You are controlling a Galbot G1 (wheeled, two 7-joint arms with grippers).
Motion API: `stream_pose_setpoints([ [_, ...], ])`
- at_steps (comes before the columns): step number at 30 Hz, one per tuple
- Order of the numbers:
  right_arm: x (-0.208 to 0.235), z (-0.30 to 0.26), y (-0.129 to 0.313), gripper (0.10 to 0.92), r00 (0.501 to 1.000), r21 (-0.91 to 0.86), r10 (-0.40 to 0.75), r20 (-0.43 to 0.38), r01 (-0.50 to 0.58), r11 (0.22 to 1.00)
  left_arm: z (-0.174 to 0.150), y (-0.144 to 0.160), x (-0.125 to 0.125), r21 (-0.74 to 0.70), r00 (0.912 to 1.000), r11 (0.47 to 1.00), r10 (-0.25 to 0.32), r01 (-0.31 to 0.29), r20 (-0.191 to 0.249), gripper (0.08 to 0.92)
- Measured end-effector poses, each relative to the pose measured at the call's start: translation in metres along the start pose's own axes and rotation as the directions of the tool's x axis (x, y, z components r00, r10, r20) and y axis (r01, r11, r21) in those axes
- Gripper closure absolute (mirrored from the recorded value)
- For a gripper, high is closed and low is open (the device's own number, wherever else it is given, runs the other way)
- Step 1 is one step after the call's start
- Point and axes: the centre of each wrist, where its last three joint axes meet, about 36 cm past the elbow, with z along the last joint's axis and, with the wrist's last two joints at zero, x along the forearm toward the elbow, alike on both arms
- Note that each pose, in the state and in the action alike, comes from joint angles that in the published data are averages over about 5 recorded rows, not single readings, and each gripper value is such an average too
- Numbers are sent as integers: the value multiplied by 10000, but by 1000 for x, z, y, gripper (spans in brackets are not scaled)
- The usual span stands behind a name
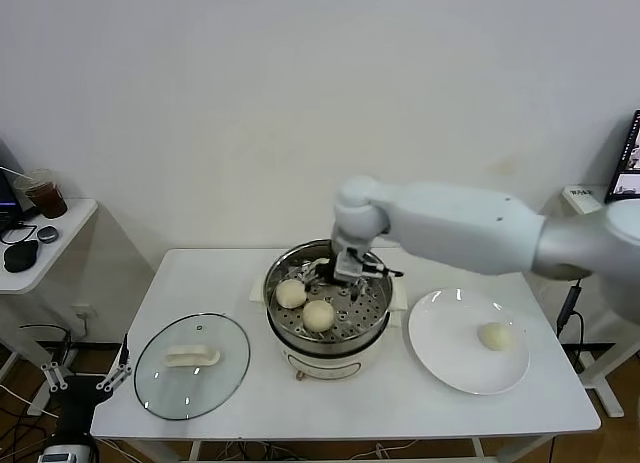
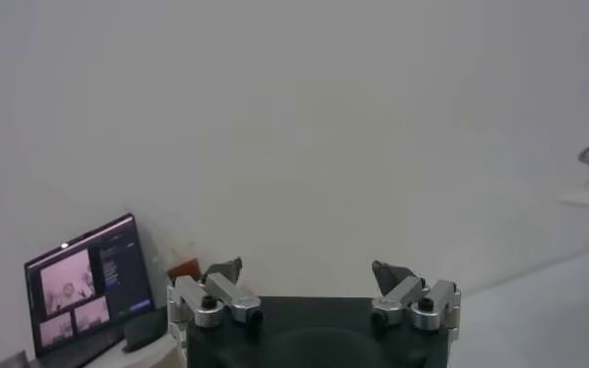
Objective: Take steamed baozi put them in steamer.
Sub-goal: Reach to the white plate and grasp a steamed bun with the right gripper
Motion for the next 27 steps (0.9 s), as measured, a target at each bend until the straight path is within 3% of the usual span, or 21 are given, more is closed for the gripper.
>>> stream_pose_setpoints([
  [6, 34, 21, 59, 200, 9982, -3199, 157, -586, -337, 9469, -1, -3, -3, 0, 9999, 9999, 130, -130, 87, 177],
  [13, 54, 45, 154, 200, 9861, -6379, -169, -1655, -940, 7644, -3, -9, -7, 11, 9995, 9996, 278, -278, 162, 177],
  [20, 39, 55, 248, 200, 9768, -8100, -643, -2043, -1318, 5714, -5, -15, -7, -6, 9989, 9990, 439, -439, 153, 177],
  [27, 10, 57, 315, 200, 9696, -8802, -1113, -2177, -1458, 4517, -3, -17, -6, -67, 9986, 9986, 529, -529, 83, 177],
])
